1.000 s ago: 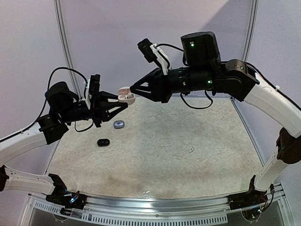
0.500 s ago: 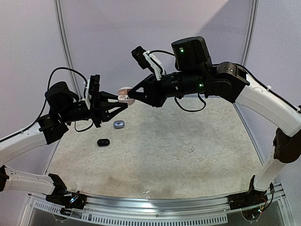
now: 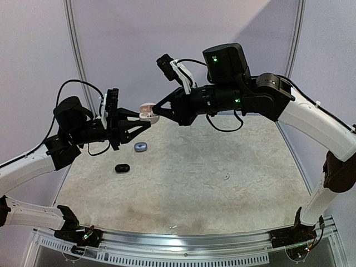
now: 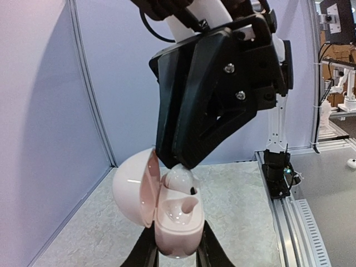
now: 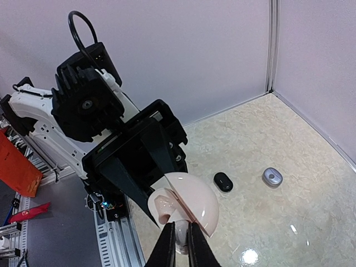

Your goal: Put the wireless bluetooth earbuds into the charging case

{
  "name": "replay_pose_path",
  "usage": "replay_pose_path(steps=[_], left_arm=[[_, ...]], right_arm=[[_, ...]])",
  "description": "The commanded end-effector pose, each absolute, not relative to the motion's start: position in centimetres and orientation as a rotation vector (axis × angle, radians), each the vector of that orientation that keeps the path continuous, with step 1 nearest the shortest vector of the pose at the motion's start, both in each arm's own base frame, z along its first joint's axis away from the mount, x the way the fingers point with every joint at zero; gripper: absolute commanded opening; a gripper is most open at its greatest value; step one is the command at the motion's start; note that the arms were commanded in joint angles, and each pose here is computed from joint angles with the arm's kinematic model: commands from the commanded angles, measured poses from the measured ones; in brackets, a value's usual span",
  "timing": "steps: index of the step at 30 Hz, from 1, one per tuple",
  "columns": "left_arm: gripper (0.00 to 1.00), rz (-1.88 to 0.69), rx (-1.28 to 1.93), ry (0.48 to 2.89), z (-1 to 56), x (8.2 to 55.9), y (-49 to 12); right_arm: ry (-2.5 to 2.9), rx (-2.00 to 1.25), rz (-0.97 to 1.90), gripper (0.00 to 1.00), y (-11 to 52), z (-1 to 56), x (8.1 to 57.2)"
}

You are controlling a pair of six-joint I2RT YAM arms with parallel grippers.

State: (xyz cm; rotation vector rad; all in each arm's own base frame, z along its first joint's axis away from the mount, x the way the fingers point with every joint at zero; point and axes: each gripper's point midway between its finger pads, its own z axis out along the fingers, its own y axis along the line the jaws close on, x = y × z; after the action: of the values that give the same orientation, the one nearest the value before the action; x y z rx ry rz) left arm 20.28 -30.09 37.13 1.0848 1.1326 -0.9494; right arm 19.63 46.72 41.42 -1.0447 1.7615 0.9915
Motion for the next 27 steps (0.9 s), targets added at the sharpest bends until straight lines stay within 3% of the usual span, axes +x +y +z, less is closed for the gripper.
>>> replay_pose_path(steps=[1, 11, 23, 27], left_arm=[[0.00, -0.926, 1.078, 1.111, 37.8, 20.6, -30.0], [0.00, -0.933, 1.057, 1.110, 38.1, 20.7, -29.8], [0.00, -0.939, 1.054, 1.125, 37.8, 20.6, -29.8], [0.00, -0.941, 1.053, 1.128, 37.7, 20.6, -29.8]], right_arm=[[1.837, -1.064, 0.974, 0.08, 47.6, 38.5, 20.0], [1.926, -1.048, 0.928, 0.12, 47.2, 35.9, 20.4], [1.757, -0.905, 0.893, 0.44, 44.2, 42.6, 21.2], [1.710, -0.796, 0.839, 0.48, 41.9, 45.1, 22.0]])
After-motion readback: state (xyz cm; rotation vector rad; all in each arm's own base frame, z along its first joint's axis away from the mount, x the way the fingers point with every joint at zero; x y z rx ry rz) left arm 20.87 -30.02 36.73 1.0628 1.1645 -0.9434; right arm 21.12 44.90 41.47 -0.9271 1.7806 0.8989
